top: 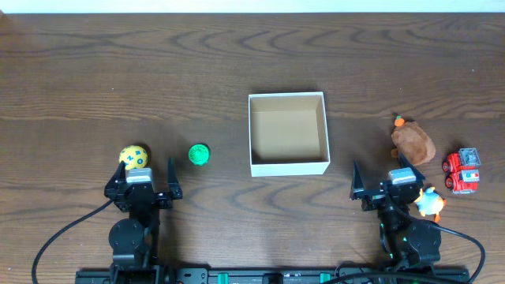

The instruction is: Pack container

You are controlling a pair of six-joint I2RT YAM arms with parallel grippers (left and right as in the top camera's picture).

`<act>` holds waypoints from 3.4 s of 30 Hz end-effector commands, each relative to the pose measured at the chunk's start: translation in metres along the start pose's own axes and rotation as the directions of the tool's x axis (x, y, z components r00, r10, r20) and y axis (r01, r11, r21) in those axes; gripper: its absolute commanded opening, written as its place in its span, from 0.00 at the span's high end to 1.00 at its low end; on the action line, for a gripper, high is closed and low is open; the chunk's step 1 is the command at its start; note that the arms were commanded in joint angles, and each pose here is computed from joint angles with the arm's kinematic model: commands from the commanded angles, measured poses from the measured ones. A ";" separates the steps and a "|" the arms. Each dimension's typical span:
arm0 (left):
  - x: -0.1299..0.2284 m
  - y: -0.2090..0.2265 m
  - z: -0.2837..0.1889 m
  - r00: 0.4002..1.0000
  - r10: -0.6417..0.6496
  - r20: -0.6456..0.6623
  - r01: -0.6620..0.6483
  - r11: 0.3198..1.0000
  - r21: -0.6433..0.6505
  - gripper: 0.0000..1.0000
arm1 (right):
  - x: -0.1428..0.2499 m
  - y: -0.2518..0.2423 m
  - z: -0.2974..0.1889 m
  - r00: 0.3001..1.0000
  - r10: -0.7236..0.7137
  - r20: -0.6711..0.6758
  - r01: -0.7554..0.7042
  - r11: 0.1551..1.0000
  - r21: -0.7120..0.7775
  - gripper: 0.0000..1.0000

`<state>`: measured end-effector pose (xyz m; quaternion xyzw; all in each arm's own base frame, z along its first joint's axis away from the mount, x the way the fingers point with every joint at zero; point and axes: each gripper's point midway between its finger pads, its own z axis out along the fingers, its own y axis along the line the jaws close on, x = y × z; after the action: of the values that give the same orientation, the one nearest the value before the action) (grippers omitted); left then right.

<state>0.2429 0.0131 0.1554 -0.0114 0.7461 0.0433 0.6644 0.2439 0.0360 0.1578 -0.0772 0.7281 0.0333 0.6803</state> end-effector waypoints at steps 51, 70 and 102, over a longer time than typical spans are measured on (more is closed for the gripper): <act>0.019 0.000 0.003 0.999 0.016 -0.044 -0.016 1.000 -0.004 0.02 | 0.001 -0.004 0.000 1.000 0.014 -0.001 -0.014 1.000 0.014 0.01; 0.018 0.001 0.003 0.999 0.016 -0.041 -0.016 1.000 -0.004 0.02 | 0.001 -0.004 0.000 1.000 0.014 -0.001 -0.014 1.000 0.015 0.01; -0.046 -0.002 0.004 0.964 -0.178 -0.198 0.180 0.984 -0.007 0.02 | -0.033 -0.022 -0.002 0.950 0.159 -0.268 -0.127 0.983 0.130 0.01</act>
<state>0.2477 0.0124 0.1675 -0.0790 0.8099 -0.0096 0.5811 0.2431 0.0252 0.1621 -0.0028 0.8222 0.0505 0.5669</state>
